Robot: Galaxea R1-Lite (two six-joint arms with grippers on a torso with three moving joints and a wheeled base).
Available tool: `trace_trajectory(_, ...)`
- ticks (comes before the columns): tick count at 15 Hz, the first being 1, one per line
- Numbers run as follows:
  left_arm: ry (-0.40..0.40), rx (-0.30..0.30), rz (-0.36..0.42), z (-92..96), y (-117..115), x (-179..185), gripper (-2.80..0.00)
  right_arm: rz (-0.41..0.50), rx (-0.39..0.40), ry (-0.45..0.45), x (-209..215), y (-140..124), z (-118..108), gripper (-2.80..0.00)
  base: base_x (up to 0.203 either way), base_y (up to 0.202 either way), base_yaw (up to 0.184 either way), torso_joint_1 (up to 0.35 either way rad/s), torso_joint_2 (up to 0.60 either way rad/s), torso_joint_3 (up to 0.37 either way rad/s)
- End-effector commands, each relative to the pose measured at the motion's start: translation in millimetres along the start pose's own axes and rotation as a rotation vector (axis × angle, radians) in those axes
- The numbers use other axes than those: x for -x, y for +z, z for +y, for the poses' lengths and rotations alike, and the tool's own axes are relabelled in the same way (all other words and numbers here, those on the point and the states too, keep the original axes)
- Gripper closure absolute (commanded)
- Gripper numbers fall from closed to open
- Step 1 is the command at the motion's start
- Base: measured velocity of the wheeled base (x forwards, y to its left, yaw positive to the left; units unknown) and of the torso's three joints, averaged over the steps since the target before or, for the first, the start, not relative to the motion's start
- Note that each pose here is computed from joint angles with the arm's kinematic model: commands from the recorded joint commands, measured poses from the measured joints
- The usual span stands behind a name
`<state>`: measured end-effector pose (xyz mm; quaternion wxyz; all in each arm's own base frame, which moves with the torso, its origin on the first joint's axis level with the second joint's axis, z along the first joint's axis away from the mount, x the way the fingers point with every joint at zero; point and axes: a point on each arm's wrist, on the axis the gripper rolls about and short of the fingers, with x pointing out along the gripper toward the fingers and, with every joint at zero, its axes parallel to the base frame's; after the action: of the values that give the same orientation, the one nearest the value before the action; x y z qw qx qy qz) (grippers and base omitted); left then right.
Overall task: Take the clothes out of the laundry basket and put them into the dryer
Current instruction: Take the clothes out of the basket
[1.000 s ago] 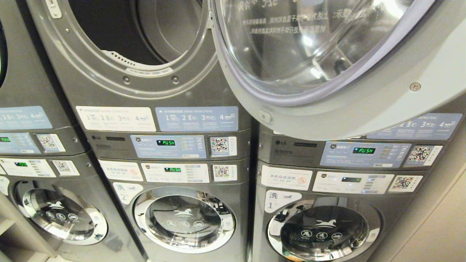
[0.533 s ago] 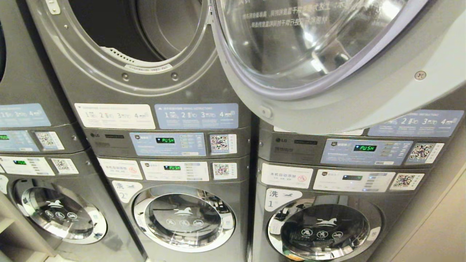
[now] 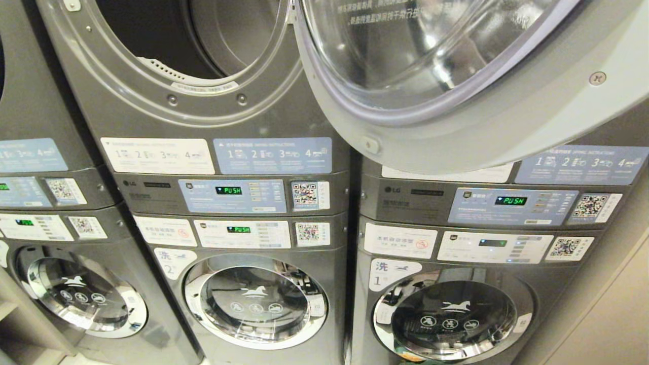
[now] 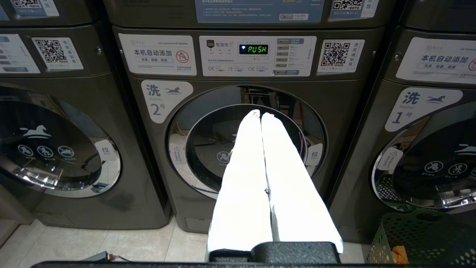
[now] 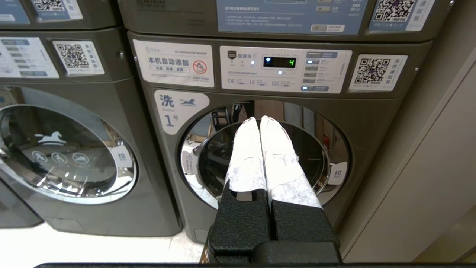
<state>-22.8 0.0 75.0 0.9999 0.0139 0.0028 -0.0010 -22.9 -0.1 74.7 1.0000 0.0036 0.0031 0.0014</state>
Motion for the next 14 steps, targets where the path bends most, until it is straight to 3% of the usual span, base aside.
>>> trace_trajectory(1,-0.002,-0.001,-0.001,0.0,-0.3,0.0,0.00,-0.002,0.000,0.000,0.1,0.1,0.0,0.00,0.000,0.000,0.000,-0.096,0.24,0.111)
trace_trajectory(4,0.001,0.023,-0.002,0.0,-0.3,0.0,0.00,-0.002,0.000,0.000,0.1,0.1,0.0,0.00,0.000,0.000,0.000,-0.118,0.26,0.128)
trace_trajectory(14,0.000,0.023,-0.001,0.0,-0.2,-0.1,0.00,-0.002,0.000,0.000,0.1,0.1,0.0,0.00,0.000,0.000,0.000,-0.140,0.31,0.165)
